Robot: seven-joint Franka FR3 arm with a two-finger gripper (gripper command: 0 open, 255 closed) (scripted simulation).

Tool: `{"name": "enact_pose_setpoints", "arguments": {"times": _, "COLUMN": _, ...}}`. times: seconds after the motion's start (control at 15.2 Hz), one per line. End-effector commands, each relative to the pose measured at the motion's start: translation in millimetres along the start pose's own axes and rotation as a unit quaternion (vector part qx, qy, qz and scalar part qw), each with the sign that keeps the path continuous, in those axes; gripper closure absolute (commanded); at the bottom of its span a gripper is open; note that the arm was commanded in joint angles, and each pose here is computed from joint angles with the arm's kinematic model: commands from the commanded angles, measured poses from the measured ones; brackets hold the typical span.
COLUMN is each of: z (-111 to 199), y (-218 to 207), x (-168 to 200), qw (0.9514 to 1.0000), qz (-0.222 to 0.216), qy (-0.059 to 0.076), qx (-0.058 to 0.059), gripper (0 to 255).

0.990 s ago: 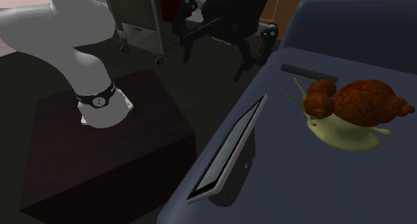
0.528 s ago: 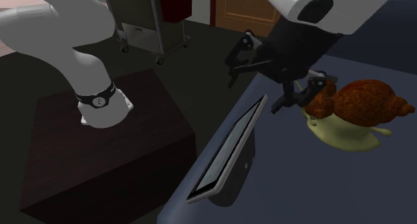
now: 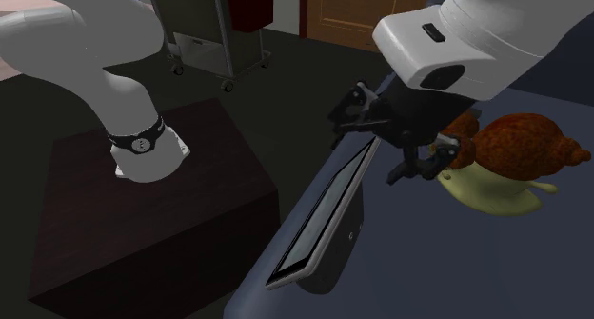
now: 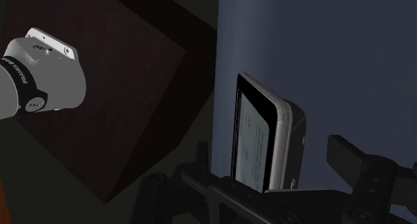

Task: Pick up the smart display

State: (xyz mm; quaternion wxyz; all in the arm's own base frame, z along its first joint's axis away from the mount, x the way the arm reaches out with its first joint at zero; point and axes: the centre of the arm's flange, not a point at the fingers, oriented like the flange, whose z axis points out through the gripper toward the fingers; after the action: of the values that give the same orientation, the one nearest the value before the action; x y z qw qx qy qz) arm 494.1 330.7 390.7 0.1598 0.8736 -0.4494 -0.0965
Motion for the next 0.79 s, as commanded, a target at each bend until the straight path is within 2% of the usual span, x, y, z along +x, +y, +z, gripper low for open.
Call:
{"name": "enact_pose_setpoints", "arguments": {"times": 0.0, "z": 6.2, "y": -1.9, "x": 1.1, "qw": 1.0, "qz": 0.0, "qy": 0.0, "qx": 0.0, "gripper": 0}}
{"name": "enact_pose_setpoints", "arguments": {"times": 0.07, "z": 6.1, "y": -1.9, "x": 1.1, "qw": 1.0, "qz": 0.0, "qy": 0.0, "qx": 0.0, "gripper": 0}}
{"name": "enact_pose_setpoints", "arguments": {"times": 0.13, "z": 6.1, "y": -1.8, "x": 1.0, "qw": 1.0, "qz": 0.0, "qy": 0.0, "qx": 0.0, "gripper": 255}}
{"name": "enact_pose_setpoints", "arguments": {"times": 0.73, "z": 6.1, "y": -1.9, "x": 1.1, "qw": 1.0, "qz": 0.0, "qy": 0.0, "qx": 0.0, "gripper": 255}}
